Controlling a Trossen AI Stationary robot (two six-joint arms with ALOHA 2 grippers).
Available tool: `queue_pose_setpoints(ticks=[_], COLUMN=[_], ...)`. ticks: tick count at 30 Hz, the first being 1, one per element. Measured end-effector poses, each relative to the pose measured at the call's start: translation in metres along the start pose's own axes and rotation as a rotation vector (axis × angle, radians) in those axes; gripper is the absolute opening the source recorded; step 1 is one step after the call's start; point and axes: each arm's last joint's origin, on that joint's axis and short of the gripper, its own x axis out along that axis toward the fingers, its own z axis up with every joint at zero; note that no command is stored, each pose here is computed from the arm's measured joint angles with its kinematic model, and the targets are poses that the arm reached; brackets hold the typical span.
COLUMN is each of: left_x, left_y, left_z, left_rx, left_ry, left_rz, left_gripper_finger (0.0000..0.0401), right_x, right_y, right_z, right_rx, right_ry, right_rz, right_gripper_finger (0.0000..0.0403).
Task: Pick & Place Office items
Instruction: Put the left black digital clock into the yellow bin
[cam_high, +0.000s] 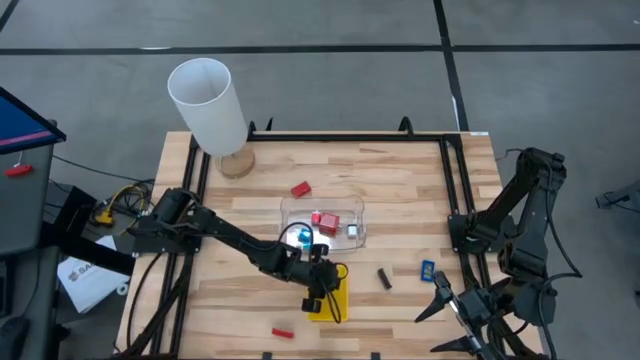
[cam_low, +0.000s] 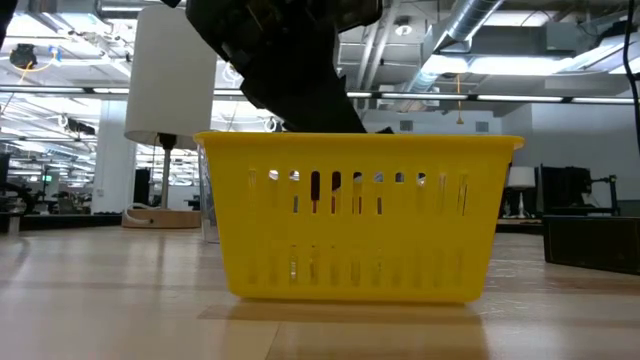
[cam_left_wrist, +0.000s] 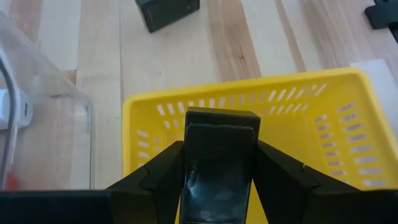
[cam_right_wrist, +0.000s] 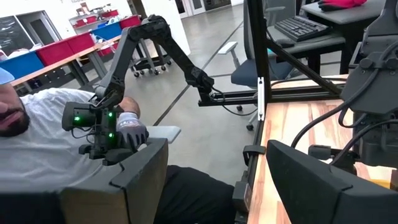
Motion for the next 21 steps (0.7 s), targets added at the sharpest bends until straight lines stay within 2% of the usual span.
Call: queue_pose_setpoints(ticks=[21], left_x=[0.0000], left_y=[0.0001], left_z=[-0.0009], left_rx=[0.004], left_ry=[0.010], left_rz=[0.001], left_gripper_finger=[0.0174], right_x=[-0.0016], right_y=[0.0020], right_z=[-0.0009], right_rx=[-0.002], right_ry=[0.004], right_rz=[0.011], right_gripper_finger=[0.0265])
